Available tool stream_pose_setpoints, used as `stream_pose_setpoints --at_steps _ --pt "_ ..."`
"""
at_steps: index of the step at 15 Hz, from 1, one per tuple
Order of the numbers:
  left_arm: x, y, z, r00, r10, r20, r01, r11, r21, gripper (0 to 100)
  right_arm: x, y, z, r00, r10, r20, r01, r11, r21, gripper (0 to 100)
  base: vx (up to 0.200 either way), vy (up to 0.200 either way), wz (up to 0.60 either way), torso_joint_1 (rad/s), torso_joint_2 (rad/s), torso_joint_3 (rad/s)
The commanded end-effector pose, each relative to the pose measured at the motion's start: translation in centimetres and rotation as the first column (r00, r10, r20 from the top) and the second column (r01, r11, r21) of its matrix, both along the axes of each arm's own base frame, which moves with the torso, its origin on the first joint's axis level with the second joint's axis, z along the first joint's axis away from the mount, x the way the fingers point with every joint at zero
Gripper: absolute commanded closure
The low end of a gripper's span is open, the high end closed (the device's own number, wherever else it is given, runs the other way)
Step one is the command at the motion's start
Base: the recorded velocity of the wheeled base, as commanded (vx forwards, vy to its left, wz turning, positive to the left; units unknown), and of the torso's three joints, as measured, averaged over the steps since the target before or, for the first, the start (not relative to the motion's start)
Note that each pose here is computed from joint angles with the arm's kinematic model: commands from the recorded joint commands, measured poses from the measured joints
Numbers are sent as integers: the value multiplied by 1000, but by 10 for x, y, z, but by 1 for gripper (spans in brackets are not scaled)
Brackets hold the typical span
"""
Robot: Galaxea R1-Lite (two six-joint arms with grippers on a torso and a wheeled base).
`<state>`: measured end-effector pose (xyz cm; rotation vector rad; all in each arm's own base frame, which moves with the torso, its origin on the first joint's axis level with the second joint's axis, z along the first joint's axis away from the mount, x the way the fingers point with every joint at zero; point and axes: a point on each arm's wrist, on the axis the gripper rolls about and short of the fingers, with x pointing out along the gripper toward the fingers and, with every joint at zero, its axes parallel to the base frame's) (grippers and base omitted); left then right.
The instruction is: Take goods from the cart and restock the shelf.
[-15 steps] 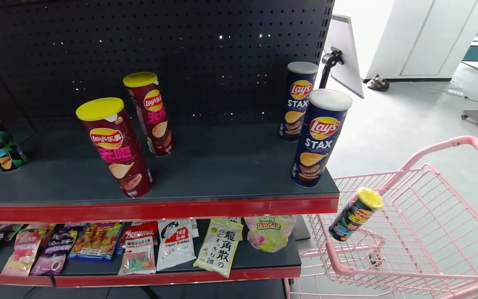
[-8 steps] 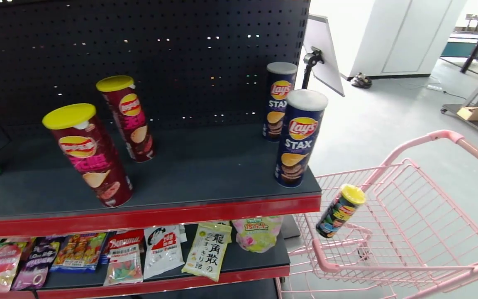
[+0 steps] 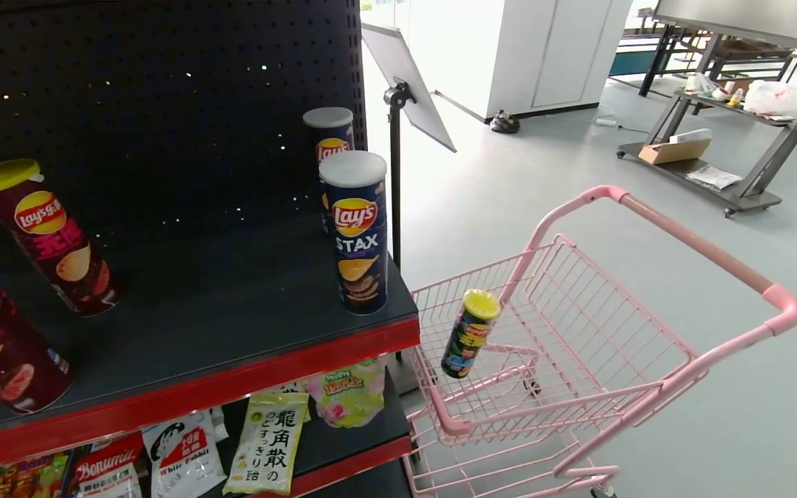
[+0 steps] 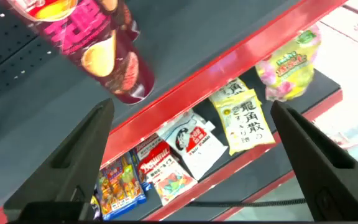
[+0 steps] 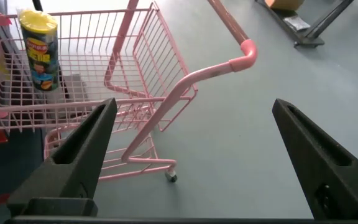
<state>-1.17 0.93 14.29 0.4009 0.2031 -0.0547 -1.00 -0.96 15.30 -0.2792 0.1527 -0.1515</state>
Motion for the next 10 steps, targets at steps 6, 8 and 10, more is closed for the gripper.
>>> stream_pose_setpoints --at_steps 6,8,10 --pt "-3 1 -1 1000 -1 16 1 1000 -3 0 -1 0 -2 1000 -8 4 8 1000 -7 0 0 0 0 -56 138 87" --pt "-3 1 -1 1000 -1 17 1 1000 -4 0 -1 0 -2 1000 -7 3 7 1000 -7 0 0 0 0 -134 359 224" --pt "-4 1 -3 1000 -1 22 1 1000 -5 0 -1 0 -2 1000 -7 3 7 1000 -7 0 0 0 0 -144 376 229"
